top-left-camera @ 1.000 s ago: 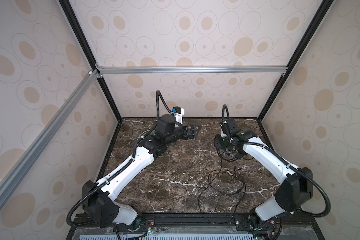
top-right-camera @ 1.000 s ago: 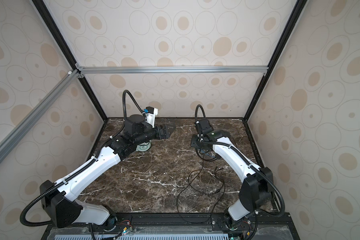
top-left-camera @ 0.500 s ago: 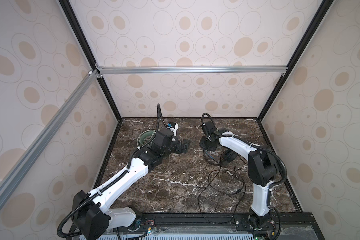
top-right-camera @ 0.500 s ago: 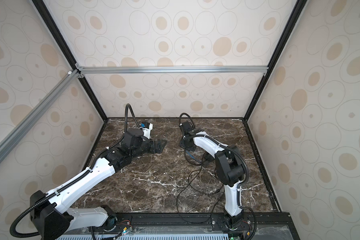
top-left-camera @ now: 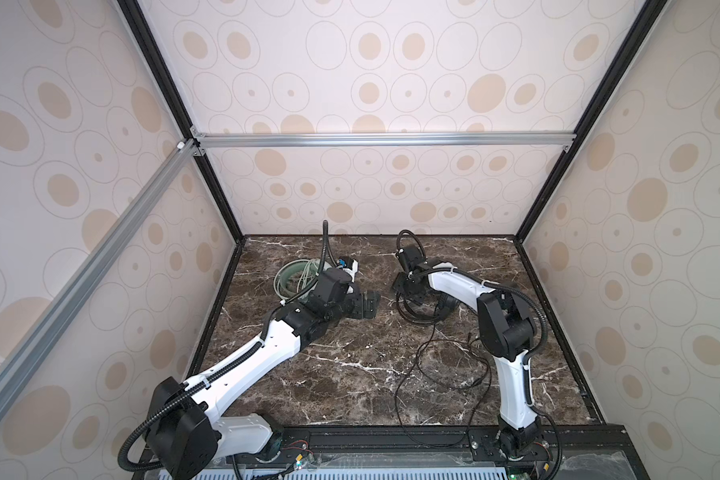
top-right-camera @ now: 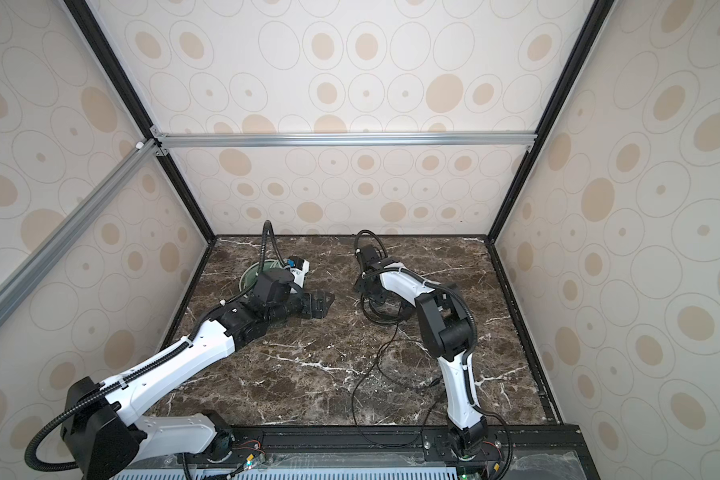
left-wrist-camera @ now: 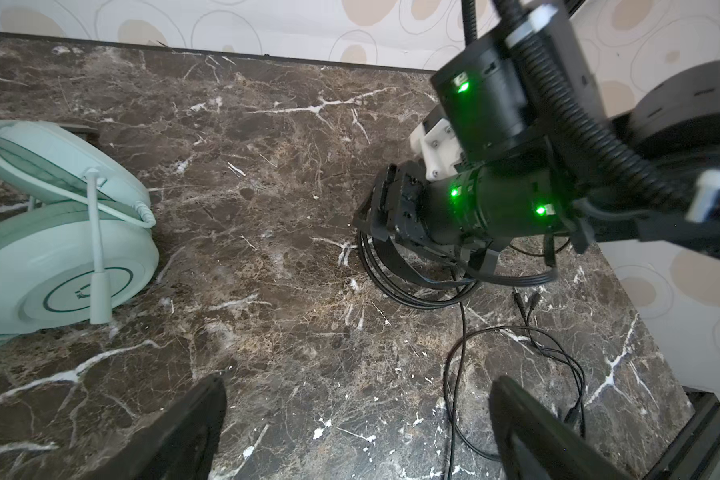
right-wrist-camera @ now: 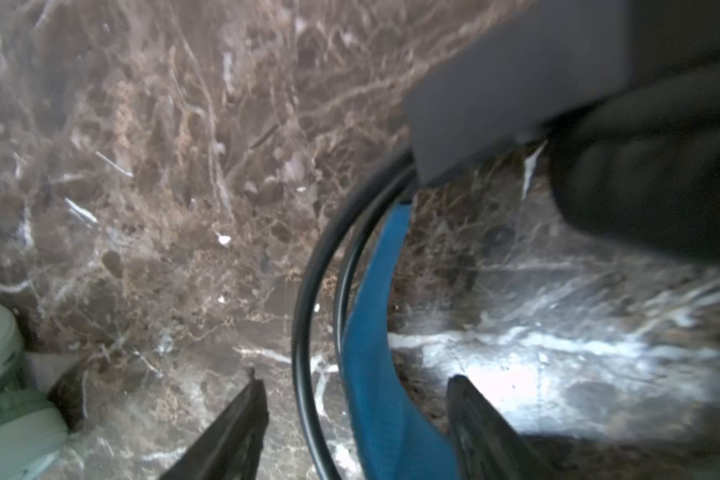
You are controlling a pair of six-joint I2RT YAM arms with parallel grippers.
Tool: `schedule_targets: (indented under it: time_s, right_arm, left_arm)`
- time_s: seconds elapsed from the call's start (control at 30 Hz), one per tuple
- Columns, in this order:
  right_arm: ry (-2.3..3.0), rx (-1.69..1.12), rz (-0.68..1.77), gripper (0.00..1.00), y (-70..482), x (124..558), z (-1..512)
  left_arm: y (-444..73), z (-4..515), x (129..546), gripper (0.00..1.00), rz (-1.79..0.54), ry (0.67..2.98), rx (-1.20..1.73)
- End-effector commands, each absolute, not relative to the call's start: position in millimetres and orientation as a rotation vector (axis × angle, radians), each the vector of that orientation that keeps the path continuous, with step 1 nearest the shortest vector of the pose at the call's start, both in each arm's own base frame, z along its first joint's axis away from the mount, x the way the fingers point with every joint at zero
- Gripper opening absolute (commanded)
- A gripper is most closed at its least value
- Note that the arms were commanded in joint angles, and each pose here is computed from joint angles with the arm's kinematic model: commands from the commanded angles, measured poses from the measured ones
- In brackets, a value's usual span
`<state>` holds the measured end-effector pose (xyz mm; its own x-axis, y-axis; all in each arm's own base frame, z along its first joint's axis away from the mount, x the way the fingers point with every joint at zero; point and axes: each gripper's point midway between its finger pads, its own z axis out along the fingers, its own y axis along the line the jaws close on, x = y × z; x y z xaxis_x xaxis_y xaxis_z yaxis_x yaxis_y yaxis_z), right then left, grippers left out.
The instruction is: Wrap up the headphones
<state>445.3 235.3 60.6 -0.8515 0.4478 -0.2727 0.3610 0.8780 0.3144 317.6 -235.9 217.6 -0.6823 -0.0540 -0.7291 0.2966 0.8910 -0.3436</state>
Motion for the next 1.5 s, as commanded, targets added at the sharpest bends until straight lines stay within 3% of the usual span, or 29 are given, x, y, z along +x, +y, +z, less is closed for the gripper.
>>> schedule_targets:
  time_s: [0.0,0.23,0.3,0.4,0.6,0.87,1.23,1.37,1.47]
  right_arm:
    - [2.593,0.5,0.378,0.79,224,448,121]
    - [2.414,0.218,0.244,0.89,180,426,210]
    - [2.329,0.158,0.189,1.0,155,422,237]
    - [2.259,0.08,0.085,1.0,117,410,265]
    - [2.227,-0.031,-0.007,1.0,90,389,268]
    - [2.209,-0.107,0.013,1.0,79,368,266]
    - [2.176,-0.139,0.078,1.0,87,367,270]
    - [2.165,-0.125,0.057,1.0,83,368,273]
    - [2.154,-0.11,0.045,0.99,79,366,274]
  left_arm:
    - [-239,212,323,0.98,-0.554,2.325,0.069]
    - [-281,185,332,0.98,-0.596,2.428,-0.047]
    - [-298,179,335,0.98,-0.622,2.448,-0.076]
    - [-329,167,340,0.98,-0.665,2.493,-0.118]
    - [-371,122,357,0.98,-0.608,2.62,-0.257]
    - [-371,67,366,0.91,-0.431,2.721,-0.498]
    - [-386,48,390,0.88,-0.395,2.759,-0.503]
    - [-370,35,389,0.78,-0.299,2.786,-0.519]
    - [-367,34,389,0.65,-0.286,2.78,-0.501]
